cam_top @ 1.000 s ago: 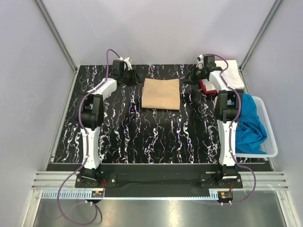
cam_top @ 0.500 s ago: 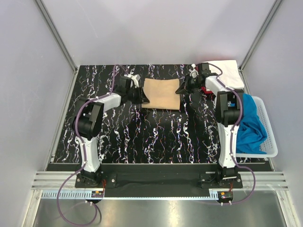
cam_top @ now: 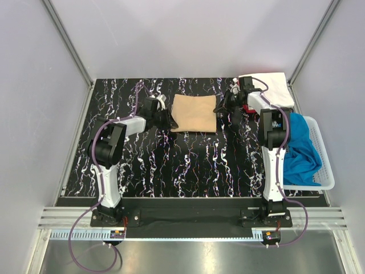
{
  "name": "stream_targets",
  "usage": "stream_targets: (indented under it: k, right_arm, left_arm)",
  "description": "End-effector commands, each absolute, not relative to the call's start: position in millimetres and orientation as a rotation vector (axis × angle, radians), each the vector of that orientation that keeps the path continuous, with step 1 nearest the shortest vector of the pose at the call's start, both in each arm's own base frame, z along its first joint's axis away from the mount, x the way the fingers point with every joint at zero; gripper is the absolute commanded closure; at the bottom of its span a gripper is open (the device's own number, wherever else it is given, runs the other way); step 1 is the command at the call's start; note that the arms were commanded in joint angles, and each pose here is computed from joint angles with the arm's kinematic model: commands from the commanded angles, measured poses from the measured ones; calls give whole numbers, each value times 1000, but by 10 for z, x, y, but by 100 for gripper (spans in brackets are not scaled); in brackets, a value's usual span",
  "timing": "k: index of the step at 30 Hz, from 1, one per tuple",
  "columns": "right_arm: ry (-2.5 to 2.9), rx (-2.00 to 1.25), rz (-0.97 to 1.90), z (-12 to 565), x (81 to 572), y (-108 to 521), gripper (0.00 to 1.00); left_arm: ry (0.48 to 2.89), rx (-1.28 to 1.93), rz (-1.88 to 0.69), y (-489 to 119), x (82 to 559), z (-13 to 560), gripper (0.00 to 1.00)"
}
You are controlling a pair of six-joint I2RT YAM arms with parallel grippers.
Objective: Fold and stack the t-shirts
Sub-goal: Fold the tshirt
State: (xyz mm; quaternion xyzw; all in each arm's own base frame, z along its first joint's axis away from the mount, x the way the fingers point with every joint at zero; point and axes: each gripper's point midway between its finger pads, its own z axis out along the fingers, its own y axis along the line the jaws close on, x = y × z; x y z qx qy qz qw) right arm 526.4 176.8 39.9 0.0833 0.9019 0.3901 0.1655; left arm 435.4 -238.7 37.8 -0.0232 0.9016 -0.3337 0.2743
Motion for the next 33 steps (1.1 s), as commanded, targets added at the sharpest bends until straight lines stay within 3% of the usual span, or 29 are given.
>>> stream_targets:
  k: [1,5,11,19,23,27,33]
  right_arm:
    - [2466,200,1116,844,5444,1774,90]
    - [2421,183,1131,1098,5455,1799,90]
    - [2391,168,1184,1102,5578,1860,91]
    - [2342,155,1152,997,5884,1852,90]
    - [2341,182,1150,797,6050,1851,90]
    - [2360,281,1104,458,6210,1693,91]
    - [2364,335,1098,270,6304,1571,92]
  left_arm:
    - [2287,-21,-916,-2441,4532,946,71]
    - [2183,36,-891,-2506,4865,1404,71]
    - [2127,51,-871,-2605,5409,1462,70]
    - [2071,43,-927,-2786,6045,1214,69]
    - [2073,-72,-870,-2581,6309,1004,68]
    - [2122,-202,-846,-2298,6441,668,69]
    - [2124,-254,-919,-2242,6493,659,72]
